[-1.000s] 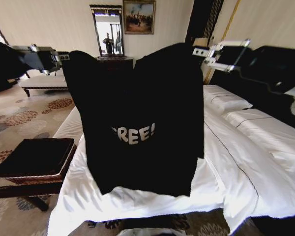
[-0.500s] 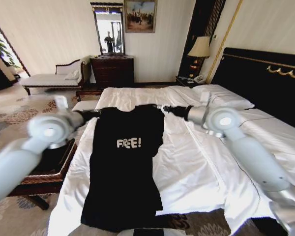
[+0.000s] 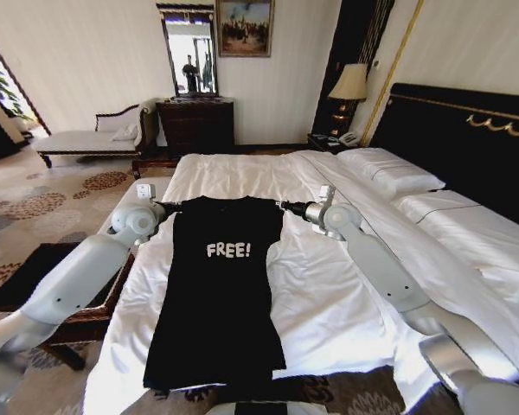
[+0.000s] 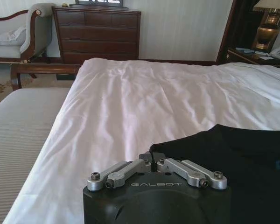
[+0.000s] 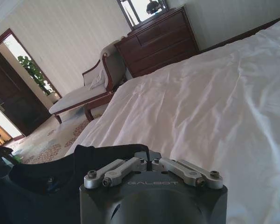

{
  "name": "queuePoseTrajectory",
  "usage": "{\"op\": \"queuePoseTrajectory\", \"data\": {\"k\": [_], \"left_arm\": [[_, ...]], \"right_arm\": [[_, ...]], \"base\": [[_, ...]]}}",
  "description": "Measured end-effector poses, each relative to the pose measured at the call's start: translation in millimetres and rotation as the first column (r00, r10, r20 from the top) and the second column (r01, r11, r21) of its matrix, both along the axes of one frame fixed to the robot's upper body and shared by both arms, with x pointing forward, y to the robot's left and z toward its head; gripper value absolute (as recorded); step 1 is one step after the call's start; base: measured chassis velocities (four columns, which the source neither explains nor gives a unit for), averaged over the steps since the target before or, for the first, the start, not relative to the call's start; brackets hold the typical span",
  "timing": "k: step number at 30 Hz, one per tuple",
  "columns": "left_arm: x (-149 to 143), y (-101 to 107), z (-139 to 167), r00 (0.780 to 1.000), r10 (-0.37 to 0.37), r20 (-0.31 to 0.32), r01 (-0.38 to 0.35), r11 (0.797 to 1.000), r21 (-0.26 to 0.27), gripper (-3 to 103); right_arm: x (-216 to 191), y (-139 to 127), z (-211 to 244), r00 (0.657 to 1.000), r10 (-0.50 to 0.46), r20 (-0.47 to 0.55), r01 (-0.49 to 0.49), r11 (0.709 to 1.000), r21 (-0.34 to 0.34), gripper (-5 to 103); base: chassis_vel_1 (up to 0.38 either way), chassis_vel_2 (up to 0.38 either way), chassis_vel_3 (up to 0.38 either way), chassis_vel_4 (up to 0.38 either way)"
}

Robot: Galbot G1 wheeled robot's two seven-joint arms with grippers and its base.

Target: Fold the clothes on the bed and place them into the basket.

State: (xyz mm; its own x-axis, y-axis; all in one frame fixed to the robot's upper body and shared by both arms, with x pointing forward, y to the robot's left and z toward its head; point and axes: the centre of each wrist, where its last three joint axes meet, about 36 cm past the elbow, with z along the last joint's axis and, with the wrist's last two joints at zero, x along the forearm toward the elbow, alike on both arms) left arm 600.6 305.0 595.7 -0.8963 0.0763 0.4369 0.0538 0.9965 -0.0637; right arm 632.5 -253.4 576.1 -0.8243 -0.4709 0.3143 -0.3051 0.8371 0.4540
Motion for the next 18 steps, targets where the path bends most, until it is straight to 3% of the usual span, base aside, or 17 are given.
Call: {"op": "queuePoseTrajectory", "data": {"k": [3,4,6,11,18], "left_arm": [[24,-30,-5,1.0,-0.021,-0.005,0.021,1.0,-0.011,0],[24,-30,-5,1.0,-0.021,-0.005,0.021,1.0,-0.011,0],[61,-44,-27,0.999,0.011,-0.04,-0.01,1.0,0.024,0],[82,-37,-43,0.996,0.066,-0.056,-0.063,0.997,0.046,0],[99,-36,-58,0.992,0.113,-0.049,-0.11,0.992,0.057,0]], "right_arm": [[18,16,-7,1.0,0.0,0.009,0.0,1.0,-0.008,0],[18,16,-7,1.0,0.0,0.009,0.0,1.0,-0.008,0],[54,56,-25,1.0,-0.011,0.002,0.011,1.0,-0.012,0],[81,77,-51,0.999,-0.038,-0.01,0.037,0.997,-0.073,0],[93,82,-77,0.996,-0.076,-0.039,0.071,0.991,-0.114,0]], "base": [[0.0,0.0,0.0,0.0],[0.0,0.0,0.0,0.0],[0.0,0.0,0.0,0.0],[0.0,0.0,0.0,0.0],[0.0,0.0,0.0,0.0]]}}
